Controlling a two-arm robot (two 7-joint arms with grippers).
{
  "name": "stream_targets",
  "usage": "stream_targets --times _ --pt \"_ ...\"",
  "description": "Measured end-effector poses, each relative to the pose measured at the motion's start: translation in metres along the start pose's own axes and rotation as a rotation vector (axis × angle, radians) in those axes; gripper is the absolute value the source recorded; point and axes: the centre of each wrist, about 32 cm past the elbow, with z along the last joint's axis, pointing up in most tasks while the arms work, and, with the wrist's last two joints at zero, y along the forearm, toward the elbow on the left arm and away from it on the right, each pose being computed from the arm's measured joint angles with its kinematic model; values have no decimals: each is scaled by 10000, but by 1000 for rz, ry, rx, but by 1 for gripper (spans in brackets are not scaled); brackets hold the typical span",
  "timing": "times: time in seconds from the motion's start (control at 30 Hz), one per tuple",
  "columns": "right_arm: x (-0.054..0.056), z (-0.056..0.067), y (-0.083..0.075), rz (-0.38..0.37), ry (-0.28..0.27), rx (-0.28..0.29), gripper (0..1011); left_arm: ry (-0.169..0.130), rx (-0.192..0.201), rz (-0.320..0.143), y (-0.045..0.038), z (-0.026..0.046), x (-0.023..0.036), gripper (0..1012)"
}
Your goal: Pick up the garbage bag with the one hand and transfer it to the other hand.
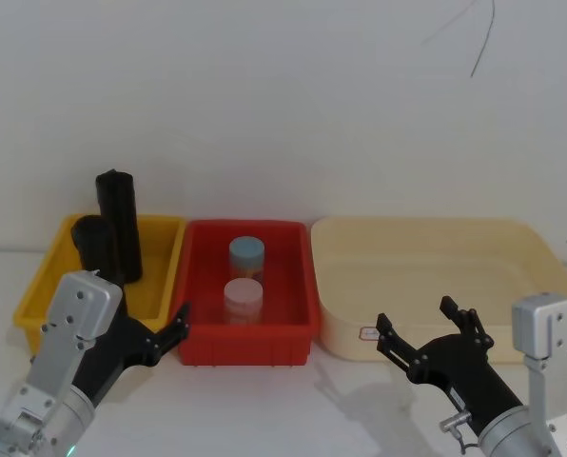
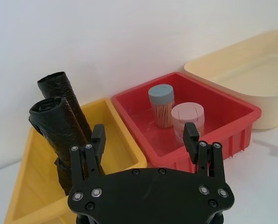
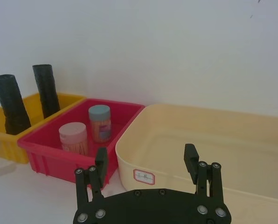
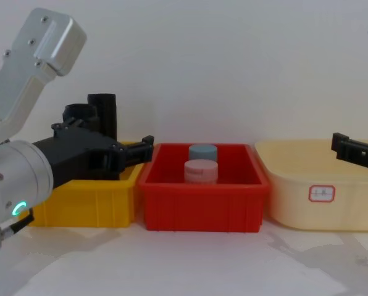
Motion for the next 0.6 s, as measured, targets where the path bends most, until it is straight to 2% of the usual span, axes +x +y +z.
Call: stream_targets --times 0.13,0.33,0.37,0.57,0.6 --pt "0 0 0 0 0 0 1001 -1 0 1 1 0 9 1002" --pt "0 0 0 0 0 0 1001 -9 -6 3 33 -14 96 1002" --pt "0 0 0 0 0 0 1001 -9 -6 3 33 -14 96 1002" --pt "0 0 0 0 0 0 1001 -15 -4 14 85 -54 227 1002" --pt "0 0 0 0 0 0 1001 -17 -4 17 94 -64 263 1002"
